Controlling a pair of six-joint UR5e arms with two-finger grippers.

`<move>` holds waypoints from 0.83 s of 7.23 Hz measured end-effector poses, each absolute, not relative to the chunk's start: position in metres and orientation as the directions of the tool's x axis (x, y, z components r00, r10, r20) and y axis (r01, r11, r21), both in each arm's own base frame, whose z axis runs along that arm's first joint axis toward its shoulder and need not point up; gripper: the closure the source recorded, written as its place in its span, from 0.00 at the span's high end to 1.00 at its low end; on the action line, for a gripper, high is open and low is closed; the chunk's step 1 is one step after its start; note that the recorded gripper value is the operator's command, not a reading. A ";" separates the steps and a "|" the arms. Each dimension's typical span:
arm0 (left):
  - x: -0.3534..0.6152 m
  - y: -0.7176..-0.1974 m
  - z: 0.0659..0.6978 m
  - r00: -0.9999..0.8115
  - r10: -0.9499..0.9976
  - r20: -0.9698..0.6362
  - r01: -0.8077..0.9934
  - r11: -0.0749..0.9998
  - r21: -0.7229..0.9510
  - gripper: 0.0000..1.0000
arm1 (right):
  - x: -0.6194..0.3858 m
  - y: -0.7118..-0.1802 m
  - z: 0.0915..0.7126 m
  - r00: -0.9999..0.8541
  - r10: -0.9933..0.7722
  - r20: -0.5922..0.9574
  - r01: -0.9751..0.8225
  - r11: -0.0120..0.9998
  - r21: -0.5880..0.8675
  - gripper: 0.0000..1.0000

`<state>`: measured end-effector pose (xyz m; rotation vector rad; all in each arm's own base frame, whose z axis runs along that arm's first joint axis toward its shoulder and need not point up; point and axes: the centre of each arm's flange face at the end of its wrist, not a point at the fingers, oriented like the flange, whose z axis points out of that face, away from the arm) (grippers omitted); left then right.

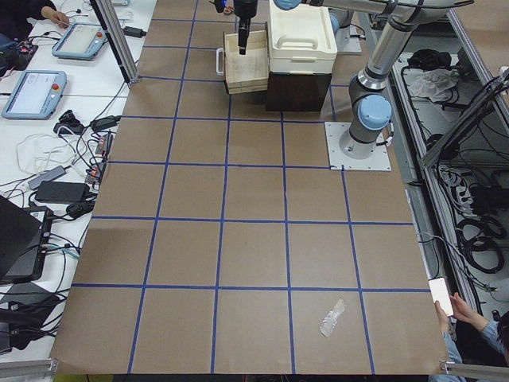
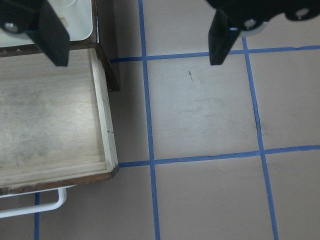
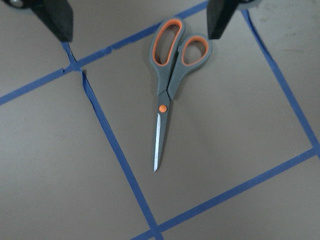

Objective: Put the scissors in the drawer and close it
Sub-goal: 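Lower the right gripper and grasp the scissors by the blades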

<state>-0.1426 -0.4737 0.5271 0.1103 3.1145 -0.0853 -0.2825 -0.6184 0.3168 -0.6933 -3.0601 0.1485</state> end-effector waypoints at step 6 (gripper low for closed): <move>-0.142 -0.474 0.527 -0.997 0.070 -0.027 0.071 0.996 -0.053 1.00 | -0.289 -0.639 0.209 -0.871 0.480 -0.103 0.487 0.870 -0.069 0.94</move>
